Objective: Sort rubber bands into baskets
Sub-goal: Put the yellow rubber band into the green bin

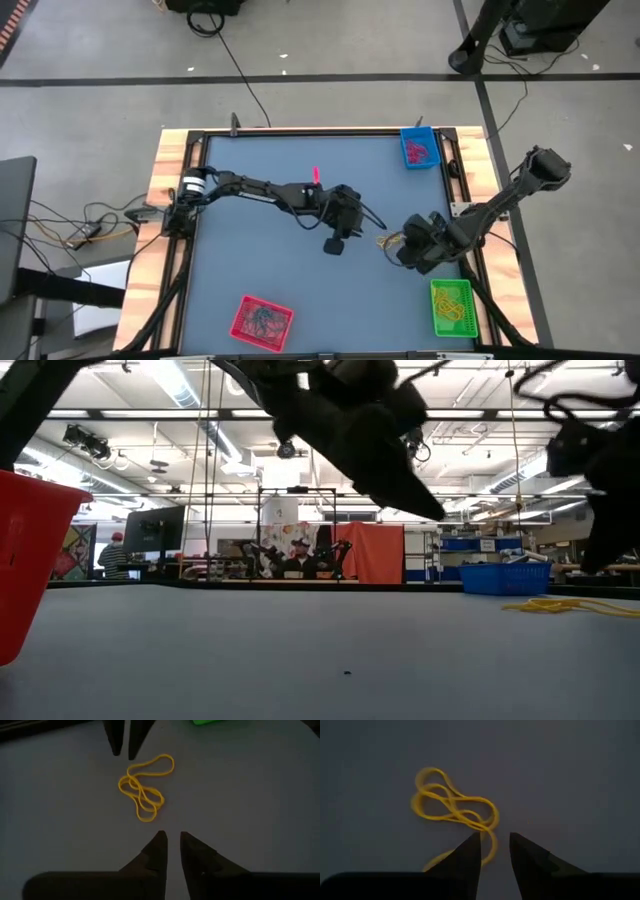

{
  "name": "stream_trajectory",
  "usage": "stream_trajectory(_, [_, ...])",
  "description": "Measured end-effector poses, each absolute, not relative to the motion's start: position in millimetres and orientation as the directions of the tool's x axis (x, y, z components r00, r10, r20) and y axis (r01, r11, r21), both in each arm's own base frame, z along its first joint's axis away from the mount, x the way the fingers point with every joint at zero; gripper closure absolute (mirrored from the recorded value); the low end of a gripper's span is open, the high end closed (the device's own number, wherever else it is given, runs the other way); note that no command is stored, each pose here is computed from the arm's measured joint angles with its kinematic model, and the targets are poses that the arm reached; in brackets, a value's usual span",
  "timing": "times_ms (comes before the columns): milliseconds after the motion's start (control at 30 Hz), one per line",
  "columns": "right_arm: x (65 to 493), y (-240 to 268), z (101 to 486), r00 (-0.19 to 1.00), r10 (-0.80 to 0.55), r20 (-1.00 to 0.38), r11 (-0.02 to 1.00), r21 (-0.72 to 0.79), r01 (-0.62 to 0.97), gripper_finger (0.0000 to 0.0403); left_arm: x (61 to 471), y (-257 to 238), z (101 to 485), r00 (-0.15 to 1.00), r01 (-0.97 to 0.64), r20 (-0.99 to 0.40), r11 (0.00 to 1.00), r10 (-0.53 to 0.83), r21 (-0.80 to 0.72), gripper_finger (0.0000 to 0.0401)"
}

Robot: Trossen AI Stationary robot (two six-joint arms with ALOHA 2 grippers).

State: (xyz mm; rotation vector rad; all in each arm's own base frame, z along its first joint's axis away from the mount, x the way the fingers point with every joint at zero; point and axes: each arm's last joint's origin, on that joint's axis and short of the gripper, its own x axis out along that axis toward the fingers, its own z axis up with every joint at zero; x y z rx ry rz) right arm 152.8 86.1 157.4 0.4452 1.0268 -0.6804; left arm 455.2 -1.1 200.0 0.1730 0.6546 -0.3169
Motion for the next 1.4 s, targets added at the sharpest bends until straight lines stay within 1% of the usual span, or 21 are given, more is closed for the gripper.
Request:
stream_trajectory(67, [156, 85, 152, 0.308, -0.309, -0.900, 0.719, -0.009, 0.695, 0.0291, 443, 0, 206, 0.749, 0.334, -0.621, 0.941, -0.230, 0.054, 0.0352])
stream_trajectory(133, [159, 84, 147, 0.275, -0.298, -0.914, 0.732, -0.034, 0.681, 0.0295, 430, 2, 218, 0.778, 0.307, -0.592, 0.949, -0.211, 0.065, 0.0358])
stream_trajectory(233, [163, 85, 142, 0.252, -0.267, -0.930, 0.756, -0.040, 0.653, 0.0299, 408, 8, 231, 0.806, 0.261, -0.566, 0.962, -0.173, 0.078, 0.0361])
stream_trajectory(467, [169, 80, 133, 0.198, -0.284, -0.938, 0.740, -0.083, 0.667, 0.0304, 353, 10, 250, 0.848, 0.155, -0.523, 0.984, -0.085, 0.092, 0.0362])
stream_trajectory(567, [173, 80, 129, 0.178, -0.264, -0.948, 0.746, -0.084, 0.660, 0.0330, 328, 10, 254, 0.856, 0.116, -0.514, 0.990, -0.057, 0.084, 0.0362])
stream_trajectory(667, [175, 81, 127, 0.173, -0.239, -0.955, 0.775, -0.081, 0.626, 0.0382, 304, 10, 260, 0.879, 0.089, -0.475, 0.992, -0.037, 0.086, 0.0362])
stream_trajectory(700, [175, 81, 127, 0.173, -0.233, -0.957, 0.789, -0.082, 0.609, 0.0391, 297, 10, 261, 0.886, 0.078, -0.463, 0.994, -0.032, 0.081, 0.0362])
stream_trajectory(800, [176, 81, 132, 0.168, -0.223, -0.960, 0.796, -0.079, 0.601, 0.0393, 279, 10, 260, 0.904, 0.038, -0.428, 0.995, 0.008, 0.098, 0.0362])
stream_trajectory(867, [175, 82, 142, 0.138, -0.202, -0.970, 0.798, -0.081, 0.598, 0.0396, 269, 12, 257, 0.910, 0.000, -0.412, 0.993, 0.048, 0.116, 0.0362])
stream_trajectory(900, [174, 82, 149, 0.134, -0.202, -0.970, 0.798, -0.084, 0.596, 0.0397, 266, 13, 258, 0.919, -0.027, -0.387, 0.992, 0.073, 0.125, 0.0362])
stream_trajectory(967, [175, 84, 165, 0.143, -0.193, -0.971, 0.797, -0.070, 0.599, 0.0397, 256, 17, 255, 0.916, -0.066, -0.385, 0.989, 0.113, 0.133, 0.0362])
stream_trajectory(1033, [171, 86, 185, 0.137, -0.204, -0.969, 0.801, -0.085, 0.593, 0.0398, 253, 21, 257, 0.925, -0.098, -0.356, 0.988, 0.134, 0.117, 0.0362])
stream_trajectory(1133, [166, 91, 216, 0.151, -0.182, -0.972, 0.814, -0.063, 0.577, 0.0399, 248, 25, 256, 0.920, -0.130, -0.361, 0.988, 0.152, 0.084, 0.0362])
stream_trajectory(1200, [157, 93, 236, 0.117, -0.172, -0.978, 0.810, -0.073, 0.581, 0.0400, 247, 25, 256, 0.913, -0.136, -0.377, 0.988, 0.153, 0.072, 0.0362])
stream_trajectory(1300, [146, 101, 263, 0.101, -0.099, -0.990, 0.810, -0.021, 0.586, 0.0400, 246, 26, 254, 0.906, -0.135, -0.396, 0.988, 0.151, 0.070, 0.0362])
stream_trajectory(1400, [135, 111, 289, 0.112, 0.010, -0.994, 0.839, 0.070, 0.539, 0.0400, 246, 26, 252, 0.899, -0.143, -0.407, 0.987, 0.161, 0.075, 0.0362])
